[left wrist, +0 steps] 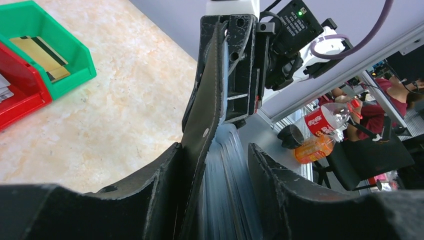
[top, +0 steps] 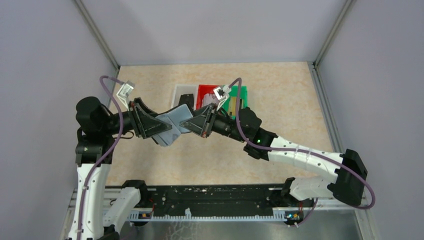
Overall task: Take the credit cards out of the card holder
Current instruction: Remove the credit card from the card holder.
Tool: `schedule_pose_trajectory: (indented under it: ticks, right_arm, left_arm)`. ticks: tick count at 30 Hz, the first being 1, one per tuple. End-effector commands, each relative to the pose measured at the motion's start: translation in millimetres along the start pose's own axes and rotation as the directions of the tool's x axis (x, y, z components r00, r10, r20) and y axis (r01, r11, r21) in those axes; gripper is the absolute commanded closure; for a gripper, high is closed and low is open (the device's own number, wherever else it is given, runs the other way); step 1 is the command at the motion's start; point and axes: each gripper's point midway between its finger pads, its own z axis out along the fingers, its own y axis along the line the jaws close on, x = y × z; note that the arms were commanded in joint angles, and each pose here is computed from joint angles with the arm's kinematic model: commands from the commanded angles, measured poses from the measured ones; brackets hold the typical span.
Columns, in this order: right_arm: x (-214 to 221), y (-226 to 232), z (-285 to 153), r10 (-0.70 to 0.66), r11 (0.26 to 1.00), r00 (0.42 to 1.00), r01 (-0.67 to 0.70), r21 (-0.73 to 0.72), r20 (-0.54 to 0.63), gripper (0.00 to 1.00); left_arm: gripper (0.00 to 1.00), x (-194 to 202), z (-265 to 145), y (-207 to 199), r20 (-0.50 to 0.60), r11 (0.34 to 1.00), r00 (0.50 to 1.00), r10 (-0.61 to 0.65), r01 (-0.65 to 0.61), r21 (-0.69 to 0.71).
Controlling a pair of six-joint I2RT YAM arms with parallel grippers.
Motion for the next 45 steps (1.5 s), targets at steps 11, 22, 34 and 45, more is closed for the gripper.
schedule_pose_trajectory:
  ticks: [11, 22, 34, 45]
  right_arm:
    - [1, 55, -10, -0.244, 0.965, 0.942, 0.211, -0.156, -0.231, 1.00]
    - [4, 58, -19, -0.371, 0.927, 0.858, 0.324, -0.187, -0.355, 1.00]
    - [11, 58, -14, -0.413, 0.910, 0.804, 0.347, -0.226, -0.428, 1.00]
    - [20, 69, -8, -0.407, 0.907, 0.792, 0.293, -0.303, -0.454, 1.00]
  left_arm:
    - [0.49, 6, -5, -11, -0.027, 0.982, 0.982, 0.188, -0.187, 0.039]
    - [0.52, 11, -7, -21, -0.034, 0.976, 0.979, 0.203, -0.200, 0.088]
    - [0.58, 19, -7, -15, -0.041, 0.975, 0.978, 0.205, -0.200, 0.096]
    - [0.81, 32, -7, -4, -0.088, 0.973, 0.973, 0.213, -0.203, 0.111]
